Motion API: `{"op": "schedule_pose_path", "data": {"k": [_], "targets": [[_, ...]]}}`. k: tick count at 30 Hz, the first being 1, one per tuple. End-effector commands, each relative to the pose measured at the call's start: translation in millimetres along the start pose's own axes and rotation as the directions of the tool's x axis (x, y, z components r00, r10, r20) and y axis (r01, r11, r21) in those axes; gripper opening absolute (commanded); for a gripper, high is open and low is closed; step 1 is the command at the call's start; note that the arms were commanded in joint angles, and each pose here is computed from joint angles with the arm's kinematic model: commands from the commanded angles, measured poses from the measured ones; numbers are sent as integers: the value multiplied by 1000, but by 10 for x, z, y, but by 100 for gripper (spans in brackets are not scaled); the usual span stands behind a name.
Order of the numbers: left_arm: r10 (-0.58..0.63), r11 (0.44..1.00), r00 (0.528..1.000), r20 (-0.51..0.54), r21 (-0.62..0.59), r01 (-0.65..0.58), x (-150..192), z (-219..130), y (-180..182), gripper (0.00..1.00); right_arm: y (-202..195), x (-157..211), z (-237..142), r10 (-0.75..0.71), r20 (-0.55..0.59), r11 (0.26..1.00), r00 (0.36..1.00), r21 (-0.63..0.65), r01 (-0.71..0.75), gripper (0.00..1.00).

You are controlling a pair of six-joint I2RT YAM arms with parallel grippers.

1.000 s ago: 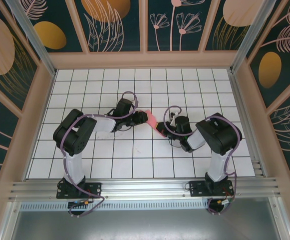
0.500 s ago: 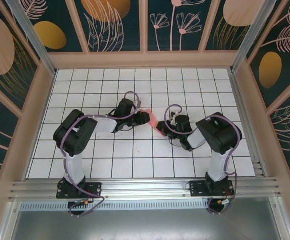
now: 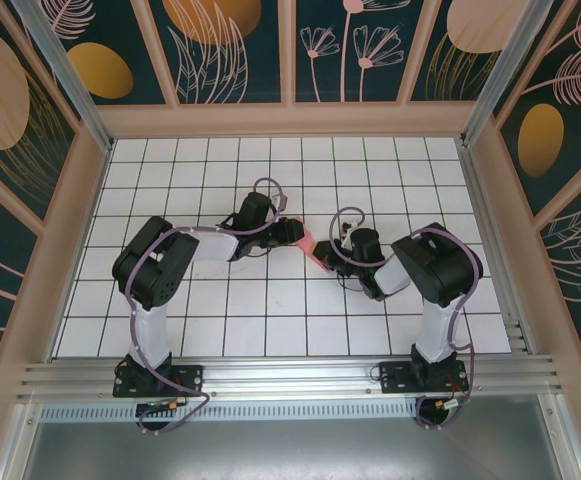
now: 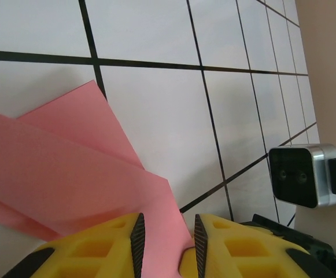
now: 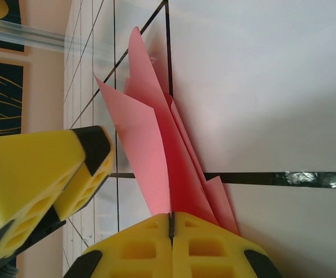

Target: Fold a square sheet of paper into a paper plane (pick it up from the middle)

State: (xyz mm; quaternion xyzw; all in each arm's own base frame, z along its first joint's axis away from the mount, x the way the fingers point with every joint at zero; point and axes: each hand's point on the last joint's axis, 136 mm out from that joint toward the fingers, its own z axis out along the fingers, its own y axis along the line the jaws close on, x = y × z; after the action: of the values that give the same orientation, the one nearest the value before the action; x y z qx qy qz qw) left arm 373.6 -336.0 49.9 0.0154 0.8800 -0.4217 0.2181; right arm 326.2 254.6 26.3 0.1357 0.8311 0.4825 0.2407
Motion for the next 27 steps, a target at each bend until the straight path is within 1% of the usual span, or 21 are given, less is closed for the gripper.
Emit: {"op": "schedule_pose_path", "data": {"k": [1, 16, 22, 24, 27], "targets": [[10, 1000, 1000, -4, -24, -10, -10, 65, 44, 30, -541, 207, -25, 81, -53, 981, 995, 181, -70, 0], [-45, 984, 999, -10, -175, 43, 50, 136, 397, 28, -537, 215, -3, 75, -72, 981, 995, 187, -60, 0], [-75, 967, 997, -25, -248, 67, 91, 180, 569, 28, -437, 197, 22, 34, -100, 986, 994, 168, -17, 0], [-82, 958, 996, -30, -278, 70, 102, 183, 624, 28, -394, 178, 22, 7, -111, 986, 994, 165, 12, 2], [-90, 948, 995, -40, -311, 73, 130, 181, 693, 28, -284, 133, 14, -45, -135, 988, 990, 144, 64, 10]]}}
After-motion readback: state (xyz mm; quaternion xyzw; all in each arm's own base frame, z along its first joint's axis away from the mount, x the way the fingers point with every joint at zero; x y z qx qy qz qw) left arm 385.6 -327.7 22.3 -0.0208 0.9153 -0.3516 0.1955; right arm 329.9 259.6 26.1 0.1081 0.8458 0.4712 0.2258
